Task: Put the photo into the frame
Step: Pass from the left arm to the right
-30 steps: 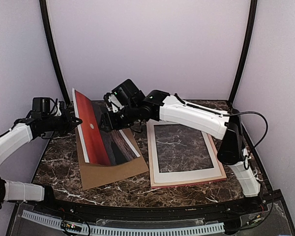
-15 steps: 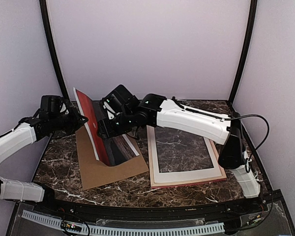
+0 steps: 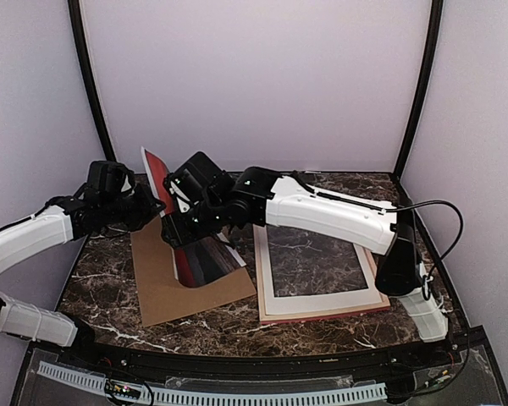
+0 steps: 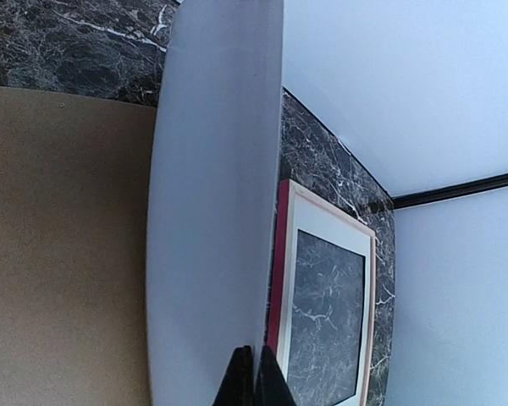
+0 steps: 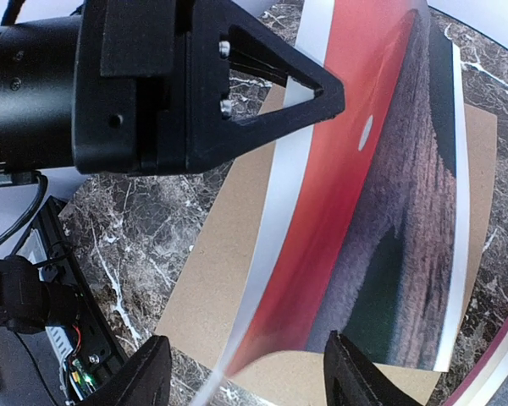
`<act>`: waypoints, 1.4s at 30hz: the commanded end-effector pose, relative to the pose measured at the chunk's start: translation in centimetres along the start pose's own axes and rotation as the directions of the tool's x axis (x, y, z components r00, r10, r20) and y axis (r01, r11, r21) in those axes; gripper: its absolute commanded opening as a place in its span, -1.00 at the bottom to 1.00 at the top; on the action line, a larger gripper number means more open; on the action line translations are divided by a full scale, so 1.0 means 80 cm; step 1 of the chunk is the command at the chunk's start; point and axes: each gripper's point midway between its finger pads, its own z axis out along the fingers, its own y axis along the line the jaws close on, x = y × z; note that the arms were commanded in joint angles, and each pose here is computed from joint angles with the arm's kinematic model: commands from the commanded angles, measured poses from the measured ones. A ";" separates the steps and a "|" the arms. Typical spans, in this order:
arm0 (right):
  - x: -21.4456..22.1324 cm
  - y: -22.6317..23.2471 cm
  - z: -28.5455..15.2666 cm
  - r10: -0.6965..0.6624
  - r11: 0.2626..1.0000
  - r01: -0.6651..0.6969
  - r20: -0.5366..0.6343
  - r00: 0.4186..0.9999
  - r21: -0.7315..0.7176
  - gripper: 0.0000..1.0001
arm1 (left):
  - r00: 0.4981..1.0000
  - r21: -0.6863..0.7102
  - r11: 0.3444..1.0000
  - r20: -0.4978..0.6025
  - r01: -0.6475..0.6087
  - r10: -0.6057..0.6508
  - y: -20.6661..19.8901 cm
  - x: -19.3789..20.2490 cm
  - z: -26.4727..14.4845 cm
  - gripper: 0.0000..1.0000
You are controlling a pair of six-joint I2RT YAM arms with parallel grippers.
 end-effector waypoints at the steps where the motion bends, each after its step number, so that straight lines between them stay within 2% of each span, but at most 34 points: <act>1: 0.004 0.002 0.010 -0.012 1.000 0.012 0.004 1.000 0.023 0.22 | 0.999 0.038 0.999 0.045 0.000 -0.002 -0.030 -0.011 -0.003 -0.99; 7: 0.014 -0.014 0.023 0.001 0.996 0.000 -0.009 1.000 0.084 0.14 | 1.000 0.057 0.998 0.026 0.003 -0.004 -0.044 0.001 0.001 -0.99; 11: 0.019 -0.027 0.025 -0.001 0.990 0.003 -0.014 1.000 0.138 0.01 | 1.000 0.064 0.998 0.025 -0.004 0.002 -0.050 0.004 0.001 -0.99; 21: 0.019 -0.042 0.024 -0.003 0.979 0.005 -0.012 1.000 0.202 -0.51 | 1.000 0.077 0.997 0.010 -0.014 0.013 -0.057 0.013 0.002 -0.98; 24: 0.018 -0.048 0.019 -0.002 0.973 0.004 -0.009 1.000 0.229 -0.64 | 1.000 0.079 0.997 0.010 -0.020 0.019 -0.058 0.013 0.002 -0.91; 29: 0.014 -0.054 0.010 -0.002 0.966 0.002 0.002 1.000 0.258 -0.96 | 0.999 0.083 0.996 0.021 -0.032 0.030 -0.062 0.010 -0.001 -0.82; 32: 0.011 -0.057 0.004 -0.002 0.963 0.000 0.007 1.000 0.270 -1.00 | 0.999 0.089 0.995 0.028 -0.046 0.044 -0.066 0.007 -0.004 -0.75; 34: 0.009 -0.056 0.000 -0.004 0.963 0.001 0.012 1.000 0.271 -1.00 | 0.997 0.094 0.993 0.039 -0.065 0.062 -0.072 0.003 -0.008 -0.67; 38: 0.004 -0.061 -0.011 0.002 0.962 -0.008 0.020 1.000 0.273 -1.00 | 0.990 0.108 0.986 0.071 -0.126 0.119 -0.090 -0.010 -0.023 -0.36; 41: -0.003 -0.068 -0.025 0.013 0.964 -0.021 0.030 0.999 0.267 -1.00 | 0.978 0.135 0.972 0.109 -0.190 0.176 -0.113 -0.025 -0.044 0.12; 42: -0.004 -0.071 -0.031 0.017 0.964 -0.025 0.032 0.999 0.263 -1.00 | 0.970 0.143 0.964 0.121 -0.226 0.210 -0.119 -0.028 -0.050 0.22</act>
